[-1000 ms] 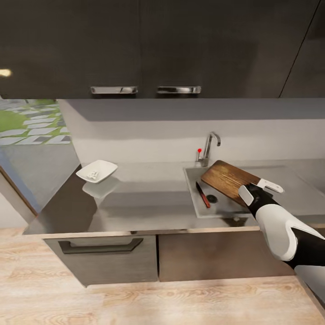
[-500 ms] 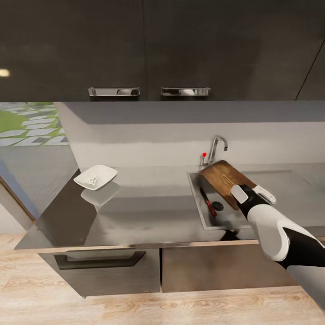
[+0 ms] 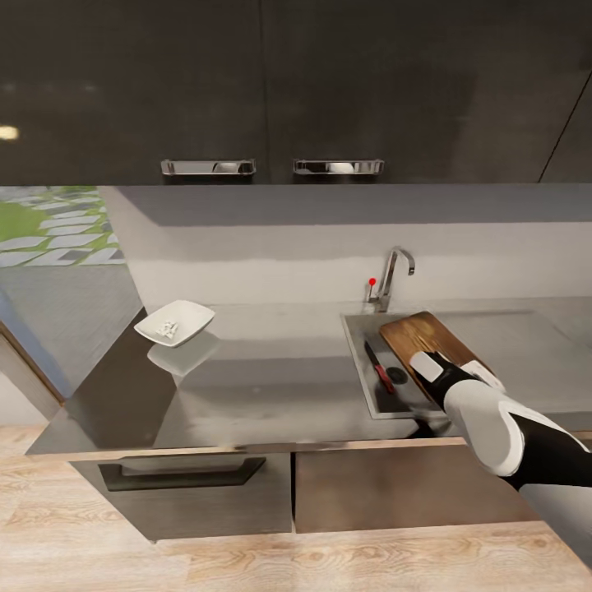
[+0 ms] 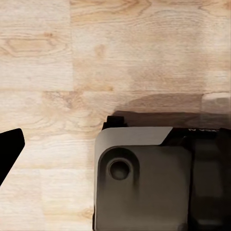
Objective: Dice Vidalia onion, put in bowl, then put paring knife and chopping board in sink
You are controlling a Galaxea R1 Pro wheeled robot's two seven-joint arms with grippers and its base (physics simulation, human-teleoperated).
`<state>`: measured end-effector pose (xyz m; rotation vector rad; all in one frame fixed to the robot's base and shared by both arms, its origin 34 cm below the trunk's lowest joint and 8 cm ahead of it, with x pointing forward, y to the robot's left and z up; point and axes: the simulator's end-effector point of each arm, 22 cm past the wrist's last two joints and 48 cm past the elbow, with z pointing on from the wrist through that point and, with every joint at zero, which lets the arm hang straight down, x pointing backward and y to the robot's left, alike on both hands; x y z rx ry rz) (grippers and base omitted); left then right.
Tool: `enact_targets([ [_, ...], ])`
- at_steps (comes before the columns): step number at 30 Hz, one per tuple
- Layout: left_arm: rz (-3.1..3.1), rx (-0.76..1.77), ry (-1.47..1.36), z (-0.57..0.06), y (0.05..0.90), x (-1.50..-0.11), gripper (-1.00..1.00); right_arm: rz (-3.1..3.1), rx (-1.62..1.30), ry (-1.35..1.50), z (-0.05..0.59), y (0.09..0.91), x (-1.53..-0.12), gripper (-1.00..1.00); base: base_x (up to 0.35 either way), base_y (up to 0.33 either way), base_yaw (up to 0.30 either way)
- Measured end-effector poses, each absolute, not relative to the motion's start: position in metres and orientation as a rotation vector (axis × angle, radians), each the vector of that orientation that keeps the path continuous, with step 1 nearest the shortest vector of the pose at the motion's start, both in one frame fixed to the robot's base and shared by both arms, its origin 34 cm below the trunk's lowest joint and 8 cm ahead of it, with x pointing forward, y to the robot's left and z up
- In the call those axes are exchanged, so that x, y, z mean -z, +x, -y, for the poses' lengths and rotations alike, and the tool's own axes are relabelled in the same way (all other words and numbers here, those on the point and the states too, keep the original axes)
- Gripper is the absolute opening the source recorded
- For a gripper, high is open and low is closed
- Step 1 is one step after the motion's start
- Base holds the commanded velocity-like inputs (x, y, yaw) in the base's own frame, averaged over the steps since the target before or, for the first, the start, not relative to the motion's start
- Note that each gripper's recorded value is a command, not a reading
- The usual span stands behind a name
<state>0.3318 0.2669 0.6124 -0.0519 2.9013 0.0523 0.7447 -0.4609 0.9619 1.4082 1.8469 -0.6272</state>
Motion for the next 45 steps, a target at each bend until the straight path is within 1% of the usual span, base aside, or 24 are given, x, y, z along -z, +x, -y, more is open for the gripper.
enact_targets([
  [10,-2.903,-0.052,-0.053,-0.267,0.331,-0.612,1.00,-1.976,0.667,1.405,0.427,0.735,-0.952,-1.00,0.000,0.000,0.000],
  [22,-2.936,-0.064,-0.057,-0.273,0.324,-0.611,1.00,-1.997,0.660,1.394,0.414,0.737,-0.950,-1.00,0.004,0.000,0.000],
  [33,-2.937,-0.066,-0.058,-0.274,0.323,-0.611,1.00,-1.997,0.658,1.397,0.414,0.736,-0.950,-1.00,0.231,0.053,0.000],
  [39,-2.936,-0.091,-0.061,-0.288,0.323,-0.611,1.00,-1.996,0.657,1.408,0.415,0.735,-0.949,-1.00,0.267,0.076,0.000],
  [45,-2.969,-0.102,-0.070,-0.292,0.305,-0.609,1.00,-1.998,0.624,1.499,0.415,0.727,-0.939,-1.00,0.042,0.007,0.000],
])
